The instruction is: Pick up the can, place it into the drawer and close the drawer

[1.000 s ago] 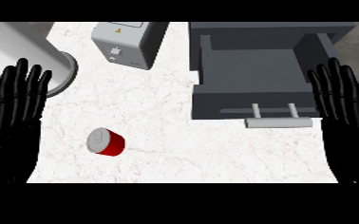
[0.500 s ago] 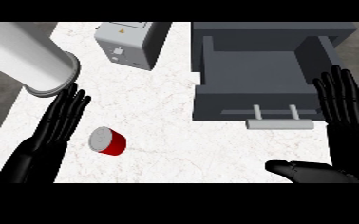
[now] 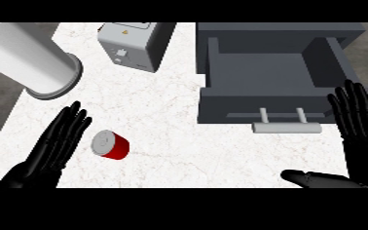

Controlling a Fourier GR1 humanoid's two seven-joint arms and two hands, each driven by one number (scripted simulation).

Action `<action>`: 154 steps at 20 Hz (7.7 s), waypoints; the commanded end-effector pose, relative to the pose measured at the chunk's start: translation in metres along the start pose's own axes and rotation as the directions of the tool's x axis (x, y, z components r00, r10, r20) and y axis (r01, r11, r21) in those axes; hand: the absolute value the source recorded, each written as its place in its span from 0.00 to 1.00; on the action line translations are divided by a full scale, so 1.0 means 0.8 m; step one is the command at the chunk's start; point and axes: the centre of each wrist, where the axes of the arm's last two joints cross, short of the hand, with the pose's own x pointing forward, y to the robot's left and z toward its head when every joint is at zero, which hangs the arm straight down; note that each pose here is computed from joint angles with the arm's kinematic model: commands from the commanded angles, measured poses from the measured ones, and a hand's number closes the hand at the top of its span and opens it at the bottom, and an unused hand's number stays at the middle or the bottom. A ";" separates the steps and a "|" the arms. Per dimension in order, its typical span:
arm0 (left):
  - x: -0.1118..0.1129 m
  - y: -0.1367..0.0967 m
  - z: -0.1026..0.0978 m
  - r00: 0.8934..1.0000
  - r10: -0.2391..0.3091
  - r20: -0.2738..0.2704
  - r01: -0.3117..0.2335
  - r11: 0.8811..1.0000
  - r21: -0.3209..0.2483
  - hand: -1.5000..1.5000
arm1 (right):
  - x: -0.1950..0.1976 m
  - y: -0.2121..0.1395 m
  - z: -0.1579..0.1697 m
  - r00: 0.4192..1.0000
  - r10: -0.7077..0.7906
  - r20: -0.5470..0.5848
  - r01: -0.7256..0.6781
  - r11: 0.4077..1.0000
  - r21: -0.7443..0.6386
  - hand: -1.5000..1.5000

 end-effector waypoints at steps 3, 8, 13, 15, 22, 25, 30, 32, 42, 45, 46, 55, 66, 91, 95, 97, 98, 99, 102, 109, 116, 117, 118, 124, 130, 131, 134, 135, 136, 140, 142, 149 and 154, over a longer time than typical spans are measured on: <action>0.009 -0.015 0.011 0.999 0.028 -0.026 -0.026 0.998 0.052 0.00 | -0.020 -0.008 0.026 1.000 -0.008 -0.012 0.008 1.000 -0.016 0.00; 0.000 0.028 0.011 0.997 0.053 -0.051 -0.049 0.996 0.077 0.00 | -0.020 -0.022 0.006 1.000 0.005 -0.002 -0.005 1.000 -0.005 0.00; -0.030 0.022 -0.005 0.996 0.035 -0.076 -0.029 0.996 0.083 0.00 | -0.013 -0.030 0.032 1.000 -0.008 -0.020 0.008 1.000 0.000 0.00; -0.038 0.031 -0.010 0.997 0.028 -0.076 -0.020 0.995 0.094 0.00 | -0.009 -0.024 0.028 1.000 0.020 0.007 -0.020 1.000 -0.016 0.00; -0.060 0.006 -0.018 0.995 0.034 -0.090 -0.028 0.997 0.065 0.00 | -0.026 -0.040 0.019 1.000 0.026 -0.018 -0.026 0.999 -0.020 0.00; -0.107 0.025 -0.010 0.995 0.028 -0.097 -0.019 0.995 0.096 0.00 | -0.012 -0.044 0.036 1.000 0.025 0.001 -0.025 0.999 -0.025 0.00; -0.111 0.015 -0.012 0.993 0.003 -0.114 0.010 0.994 0.106 0.00 | -0.031 -0.046 0.054 1.000 0.013 0.005 -0.013 1.000 -0.023 0.00; -0.146 0.033 -0.019 0.994 0.007 -0.112 0.007 0.993 0.120 0.00 | -0.025 -0.040 0.043 1.000 0.003 -0.023 -0.003 1.000 -0.016 0.00; -0.192 0.050 0.006 0.990 0.000 -0.138 0.022 0.987 0.161 0.00 | -0.024 -0.053 0.033 1.000 0.009 -0.005 -0.009 1.000 -0.004 0.00; -0.212 0.064 0.010 0.989 -0.008 -0.145 0.030 0.989 0.146 0.00 | -0.032 -0.053 0.010 1.000 0.008 -0.013 -0.008 1.000 -0.021 0.00; -0.221 0.068 -0.002 0.991 0.006 -0.131 0.016 0.987 0.160 0.00 | -0.040 -0.053 0.026 1.000 0.007 -0.003 -0.007 1.000 0.001 0.00; -0.242 0.062 -0.008 0.986 0.009 -0.167 0.014 0.991 0.134 0.00 | -0.020 -0.058 0.039 0.999 0.033 0.014 -0.033 0.999 -0.006 0.00; -0.282 0.093 0.022 0.977 0.029 -0.212 0.009 0.984 0.179 0.00 | -0.020 -0.041 0.046 1.000 0.027 -0.008 -0.027 0.999 -0.019 0.00; -0.318 0.058 -0.033 0.978 0.044 -0.203 -0.013 0.988 0.153 0.00 | -0.009 -0.055 0.040 1.000 0.006 0.013 -0.006 1.000 -0.021 0.00; -0.305 0.038 -0.056 0.977 0.033 -0.210 -0.008 0.993 0.116 0.00 | -0.007 -0.043 0.037 1.000 -0.001 0.020 0.001 1.000 -0.016 0.00; -0.324 0.053 -0.019 0.978 0.055 -0.199 -0.028 0.990 0.137 0.00 | 0.012 -0.042 0.049 0.999 0.022 0.024 -0.022 1.000 -0.004 0.00; -0.311 0.040 -0.066 0.983 0.047 -0.179 -0.025 0.992 0.122 0.00 | 0.008 -0.039 0.036 1.000 -0.001 0.013 0.001 1.000 -0.011 0.00; -0.325 0.028 -0.054 0.982 0.031 -0.186 -0.012 0.995 0.101 0.00 | -0.019 -0.067 0.041 1.000 -0.007 0.010 0.007 1.000 -0.023 0.00; -0.312 0.052 -0.055 0.983 0.069 -0.170 -0.052 0.993 0.103 0.00 | -0.003 -0.032 0.038 1.000 0.002 0.000 -0.002 1.000 -0.010 0.00; -0.306 0.058 -0.049 0.983 0.136 -0.126 -0.128 0.989 0.069 1.00 | 0.003 -0.060 0.037 0.999 -0.027 0.024 0.028 0.999 -0.032 0.00; -0.269 -0.005 -0.077 0.979 0.176 -0.104 -0.176 0.984 0.006 1.00 | 0.010 -0.053 0.041 1.000 -0.019 0.019 0.019 1.000 -0.024 0.00; -0.264 -0.001 -0.062 0.979 0.186 -0.088 -0.185 0.982 0.023 1.00 | -0.009 -0.033 0.054 0.999 -0.026 0.039 0.027 0.999 -0.036 0.00; -0.267 0.005 -0.093 0.978 0.191 -0.088 -0.190 0.982 0.020 1.00 | -0.004 -0.052 0.055 0.999 -0.028 0.037 0.029 0.999 -0.030 0.00; -0.252 0.085 -0.112 0.989 0.141 -0.042 -0.118 0.930 0.349 1.00 | 0.003 -0.047 0.050 0.999 -0.016 0.038 0.017 1.000 -0.023 0.00; -0.197 0.063 -0.147 0.992 0.120 -0.041 -0.104 0.955 0.278 1.00 | -0.006 -0.041 0.071 1.000 -0.011 0.026 0.012 1.000 -0.028 0.00; -0.193 0.051 -0.152 0.994 0.111 -0.019 -0.102 0.959 0.264 1.00 | -0.003 -0.050 0.063 0.999 -0.009 0.049 0.012 0.999 -0.048 0.00; -0.173 0.028 -0.156 0.996 0.083 0.010 -0.083 0.969 0.234 1.00 | 0.012 -0.049 0.070 0.999 -0.007 0.031 0.007 1.000 -0.023 0.00; -0.161 0.019 -0.178 0.998 0.061 0.013 -0.062 0.968 0.245 1.00 | 0.018 -0.048 0.071 0.999 -0.015 0.036 0.017 0.999 -0.049 0.00; -0.139 0.011 -0.180 0.996 0.088 0.035 -0.093 0.972 0.214 1.00 | -0.009 -0.066 0.064 0.999 -0.025 0.023 0.027 0.998 -0.062 0.00; -0.098 -0.027 -0.213 0.996 0.070 0.050 -0.079 0.978 0.194 1.00 | -0.002 -0.054 0.051 0.998 -0.022 0.056 0.024 0.999 -0.032 0.00; -0.081 -0.028 -0.218 0.997 0.073 0.032 -0.077 0.984 0.163 1.00 | 0.008 -0.049 0.063 0.998 -0.017 0.054 0.020 0.999 -0.050 0.00; -0.027 -0.078 -0.289 0.998 0.044 0.052 -0.050 0.991 0.123 1.00 | -0.004 -0.071 0.051 0.999 0.002 0.046 0.000 0.999 -0.036 0.00; 0.026 -0.108 -0.316 0.996 -0.005 0.091 -0.004 0.995 0.097 1.00 | 0.019 -0.058 0.050 0.999 -0.011 0.050 0.014 0.998 -0.058 0.00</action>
